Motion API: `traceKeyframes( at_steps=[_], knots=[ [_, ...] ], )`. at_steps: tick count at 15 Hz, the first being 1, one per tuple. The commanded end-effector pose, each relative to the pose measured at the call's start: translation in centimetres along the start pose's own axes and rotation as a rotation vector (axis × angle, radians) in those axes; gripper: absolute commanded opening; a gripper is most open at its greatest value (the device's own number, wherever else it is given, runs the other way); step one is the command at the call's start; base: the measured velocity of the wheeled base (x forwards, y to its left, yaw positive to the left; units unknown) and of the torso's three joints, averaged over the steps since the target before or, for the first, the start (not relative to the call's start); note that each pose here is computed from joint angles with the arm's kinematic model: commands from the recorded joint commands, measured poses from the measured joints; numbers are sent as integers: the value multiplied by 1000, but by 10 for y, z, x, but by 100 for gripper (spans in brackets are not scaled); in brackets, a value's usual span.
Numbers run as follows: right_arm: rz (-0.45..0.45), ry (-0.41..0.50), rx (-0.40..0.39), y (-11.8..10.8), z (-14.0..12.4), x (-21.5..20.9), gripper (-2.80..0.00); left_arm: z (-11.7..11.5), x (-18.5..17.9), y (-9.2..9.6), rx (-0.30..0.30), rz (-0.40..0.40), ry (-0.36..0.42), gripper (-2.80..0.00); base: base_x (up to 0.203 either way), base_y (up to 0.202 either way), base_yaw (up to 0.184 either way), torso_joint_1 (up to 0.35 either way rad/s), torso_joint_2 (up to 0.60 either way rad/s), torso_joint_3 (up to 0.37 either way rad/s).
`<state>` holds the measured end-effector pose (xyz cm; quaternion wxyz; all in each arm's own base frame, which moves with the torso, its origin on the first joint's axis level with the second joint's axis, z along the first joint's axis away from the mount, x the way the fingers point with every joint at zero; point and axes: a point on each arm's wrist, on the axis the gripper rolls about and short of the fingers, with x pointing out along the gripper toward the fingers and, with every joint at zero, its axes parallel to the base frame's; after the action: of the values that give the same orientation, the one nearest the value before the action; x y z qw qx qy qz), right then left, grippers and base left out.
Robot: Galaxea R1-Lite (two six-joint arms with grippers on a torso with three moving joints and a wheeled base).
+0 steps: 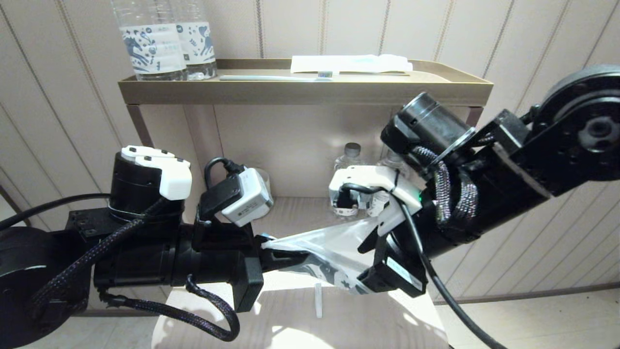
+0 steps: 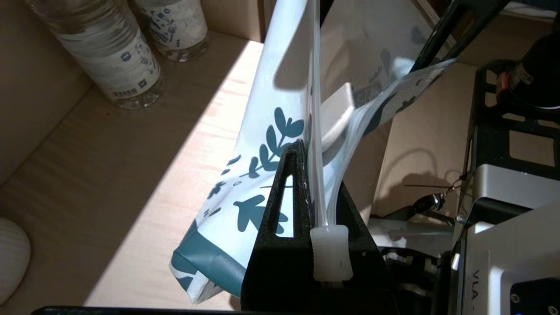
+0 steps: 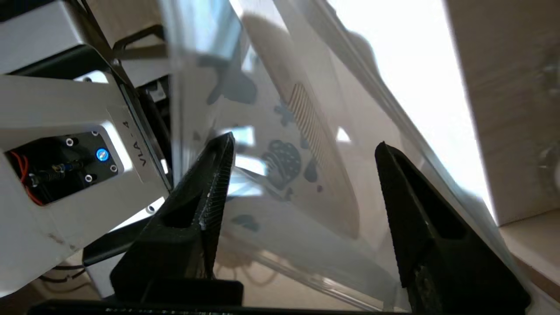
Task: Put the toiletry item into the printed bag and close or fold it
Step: Place the comb into the storage bag, then pick up the toothpaste
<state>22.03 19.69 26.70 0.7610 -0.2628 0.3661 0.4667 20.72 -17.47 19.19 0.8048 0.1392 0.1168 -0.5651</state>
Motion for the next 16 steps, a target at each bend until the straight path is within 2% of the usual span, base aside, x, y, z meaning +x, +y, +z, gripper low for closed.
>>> traceKeyframes(
  at_steps=[1,3,5,7,13,16],
  knots=[
    [-46,-115,-23,6,5,-40,0,-1,2,1,-3,-2,6,-280,0,0,0,0,0,0],
    [-90,-197,-23,9,2,-73,0,-1,2,2,-4,0,6,-280,0,0,0,0,0,0],
    [-120,-215,10,8,-11,-90,0,-1,2,1,-3,2,7,-280,0,0,0,0,0,0],
    [-116,-178,58,6,-25,-86,0,-3,4,2,-7,2,14,-280,0,0,0,0,0,0],
    [-72,-145,95,14,-48,-78,0,-8,3,8,-15,24,28,-280,0,0,0,0,0,0],
    [-121,-215,165,10,-60,-71,0,-10,-17,22,-40,105,21,-280,0,0,0,0,0,0]
  ],
)
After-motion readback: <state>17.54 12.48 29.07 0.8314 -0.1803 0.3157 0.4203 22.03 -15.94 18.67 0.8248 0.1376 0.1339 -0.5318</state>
